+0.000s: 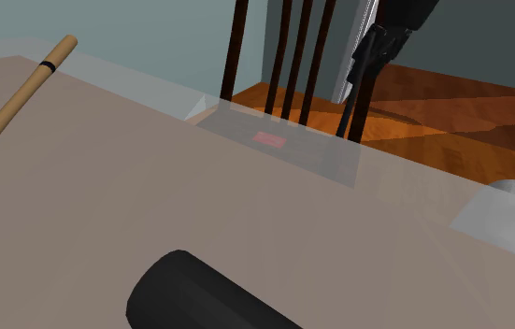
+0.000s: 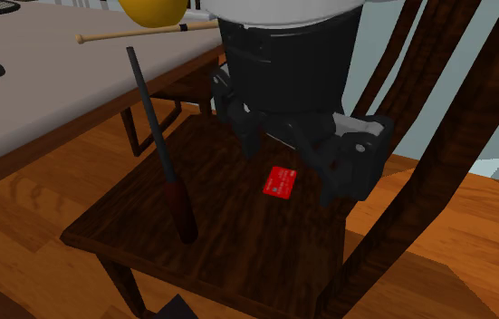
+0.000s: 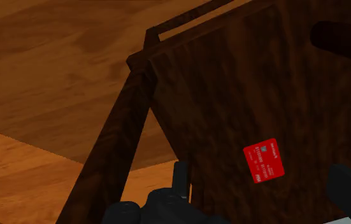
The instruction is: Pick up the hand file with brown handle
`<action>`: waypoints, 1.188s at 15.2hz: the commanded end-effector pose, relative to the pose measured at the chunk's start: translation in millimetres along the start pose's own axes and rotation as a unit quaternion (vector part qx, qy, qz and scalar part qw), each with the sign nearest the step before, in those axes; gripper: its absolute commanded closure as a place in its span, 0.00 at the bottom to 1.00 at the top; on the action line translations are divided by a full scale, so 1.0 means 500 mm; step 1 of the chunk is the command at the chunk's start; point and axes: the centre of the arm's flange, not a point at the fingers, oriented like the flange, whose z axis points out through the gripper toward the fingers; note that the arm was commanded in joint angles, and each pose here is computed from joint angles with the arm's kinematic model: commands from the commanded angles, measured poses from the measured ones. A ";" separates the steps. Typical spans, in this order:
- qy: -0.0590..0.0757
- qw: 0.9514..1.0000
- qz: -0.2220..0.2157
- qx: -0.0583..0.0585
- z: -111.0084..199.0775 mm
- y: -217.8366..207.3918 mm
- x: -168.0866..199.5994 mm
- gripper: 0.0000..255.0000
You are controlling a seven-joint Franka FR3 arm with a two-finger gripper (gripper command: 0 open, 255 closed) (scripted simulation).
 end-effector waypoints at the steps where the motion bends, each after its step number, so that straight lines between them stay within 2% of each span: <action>1: 0.000 1.000 0.000 0.000 0.000 0.000 0.000 0.00; 4: -0.073 0.997 -0.038 0.005 0.023 -0.075 0.034 0.00; 7: -0.146 0.986 -0.075 0.009 0.050 -0.152 0.059 0.00; 10: -0.218 0.969 -0.112 0.014 0.079 -0.230 0.073 0.00; 13: -0.289 0.946 -0.148 0.018 0.109 -0.310 0.077 0.00; 18: -0.290 0.945 -0.148 0.018 0.150 -0.309 0.067 0.00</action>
